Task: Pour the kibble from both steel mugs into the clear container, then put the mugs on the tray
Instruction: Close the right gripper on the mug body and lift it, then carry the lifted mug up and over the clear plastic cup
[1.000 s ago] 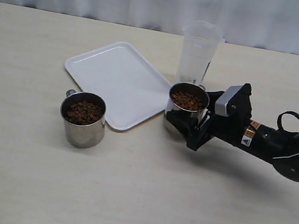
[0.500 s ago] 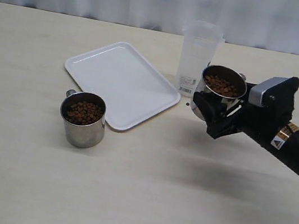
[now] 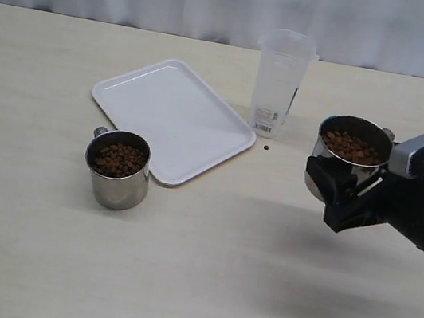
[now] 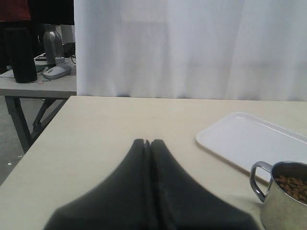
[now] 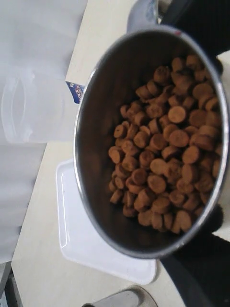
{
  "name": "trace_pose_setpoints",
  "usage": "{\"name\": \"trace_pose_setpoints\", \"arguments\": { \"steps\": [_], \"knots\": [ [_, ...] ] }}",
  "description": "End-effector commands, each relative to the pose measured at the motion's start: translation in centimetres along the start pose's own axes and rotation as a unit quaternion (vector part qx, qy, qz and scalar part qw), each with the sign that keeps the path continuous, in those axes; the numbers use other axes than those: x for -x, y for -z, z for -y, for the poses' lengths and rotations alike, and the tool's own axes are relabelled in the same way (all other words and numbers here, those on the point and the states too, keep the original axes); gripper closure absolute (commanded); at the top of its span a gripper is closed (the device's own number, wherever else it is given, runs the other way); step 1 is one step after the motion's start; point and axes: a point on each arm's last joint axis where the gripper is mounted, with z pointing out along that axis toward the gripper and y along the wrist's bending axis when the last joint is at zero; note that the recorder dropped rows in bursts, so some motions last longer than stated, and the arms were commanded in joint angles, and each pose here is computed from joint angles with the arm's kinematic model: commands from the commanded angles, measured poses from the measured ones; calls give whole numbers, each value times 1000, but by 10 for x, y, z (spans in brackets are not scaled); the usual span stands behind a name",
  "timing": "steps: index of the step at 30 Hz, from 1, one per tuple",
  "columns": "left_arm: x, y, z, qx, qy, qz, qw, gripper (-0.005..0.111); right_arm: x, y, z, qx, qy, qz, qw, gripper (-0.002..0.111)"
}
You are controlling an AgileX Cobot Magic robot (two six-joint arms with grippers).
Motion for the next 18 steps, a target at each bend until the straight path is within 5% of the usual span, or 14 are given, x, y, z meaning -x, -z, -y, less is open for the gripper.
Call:
{"name": "trace_pose_setpoints", "arguments": {
  "steps": [1, 18],
  "knots": [
    [0, 0, 0, 2, -2, 3, 1000, 107, 5, 18, -7, -7, 4, 19, 1000, 104],
    [0, 0, 0, 2, -2, 3, 1000, 107, 4, 51, -21, -15, 16, 37, 999, 104]
  ]
}}
